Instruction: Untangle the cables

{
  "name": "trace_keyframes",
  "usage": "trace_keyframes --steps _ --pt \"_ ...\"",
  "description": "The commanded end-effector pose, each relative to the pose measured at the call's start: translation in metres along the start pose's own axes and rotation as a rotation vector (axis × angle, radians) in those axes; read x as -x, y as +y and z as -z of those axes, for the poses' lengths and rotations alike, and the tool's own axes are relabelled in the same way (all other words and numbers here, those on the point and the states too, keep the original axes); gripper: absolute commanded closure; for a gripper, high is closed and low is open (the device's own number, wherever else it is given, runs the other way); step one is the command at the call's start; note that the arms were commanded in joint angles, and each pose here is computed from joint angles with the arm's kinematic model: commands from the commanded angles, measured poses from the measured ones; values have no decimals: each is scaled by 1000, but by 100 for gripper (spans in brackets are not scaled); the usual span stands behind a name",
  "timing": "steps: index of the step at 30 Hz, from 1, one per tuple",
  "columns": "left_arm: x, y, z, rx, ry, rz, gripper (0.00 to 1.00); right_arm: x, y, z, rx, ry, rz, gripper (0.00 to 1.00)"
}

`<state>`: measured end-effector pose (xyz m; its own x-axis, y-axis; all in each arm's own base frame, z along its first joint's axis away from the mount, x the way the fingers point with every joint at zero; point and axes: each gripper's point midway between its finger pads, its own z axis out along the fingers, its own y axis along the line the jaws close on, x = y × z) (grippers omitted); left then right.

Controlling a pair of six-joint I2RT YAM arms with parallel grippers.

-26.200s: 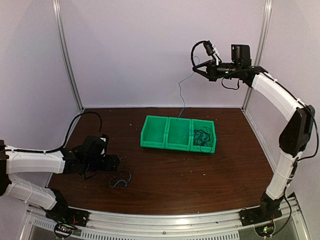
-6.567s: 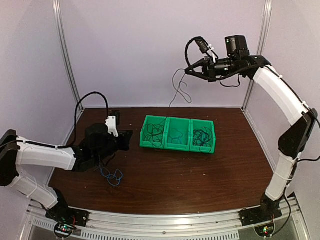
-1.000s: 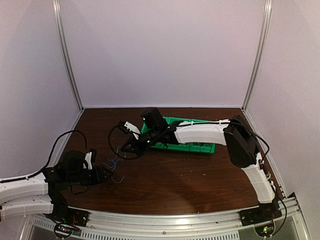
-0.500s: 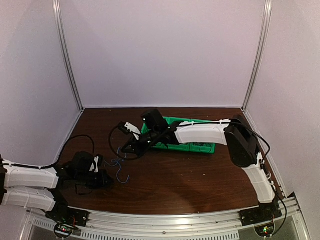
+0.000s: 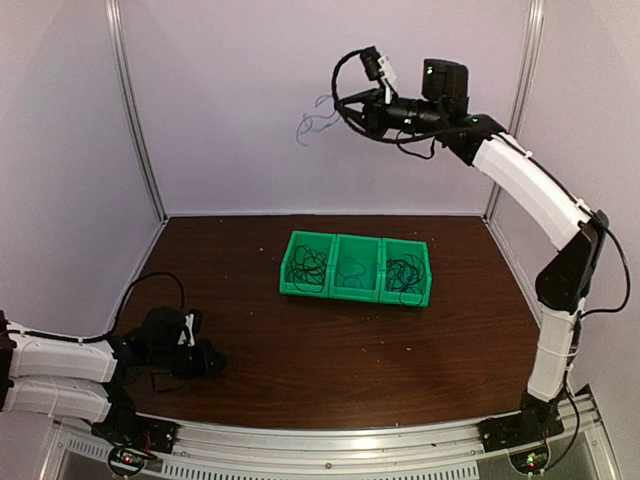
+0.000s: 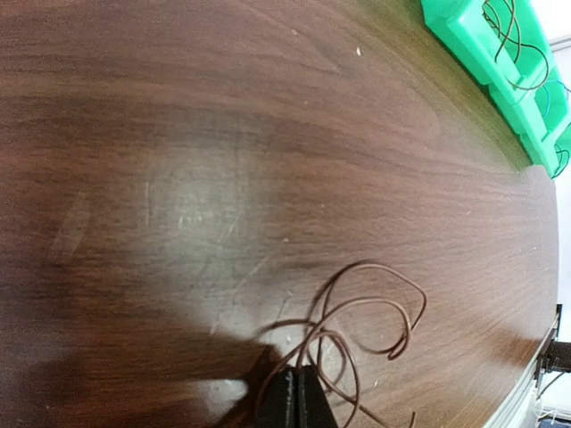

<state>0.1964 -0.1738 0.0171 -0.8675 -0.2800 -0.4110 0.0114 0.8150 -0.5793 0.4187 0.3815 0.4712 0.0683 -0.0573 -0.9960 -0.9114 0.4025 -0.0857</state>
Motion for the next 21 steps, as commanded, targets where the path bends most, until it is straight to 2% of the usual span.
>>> trace_keyframes --steps 1,5,10,21 --pt "-9 18 -7 70 31 7 100 29 1 26 -37 -9 60 100" --pt "-1 9 -9 62 27 -12 100 12 -18 31 -89 32 84 100" --pt "11 -1 -5 49 -5 -21 100 -26 -39 31 -111 79 32 100" --pt "24 -6 6 53 -63 -34 100 -128 -38 19 -73 215 -97 100"
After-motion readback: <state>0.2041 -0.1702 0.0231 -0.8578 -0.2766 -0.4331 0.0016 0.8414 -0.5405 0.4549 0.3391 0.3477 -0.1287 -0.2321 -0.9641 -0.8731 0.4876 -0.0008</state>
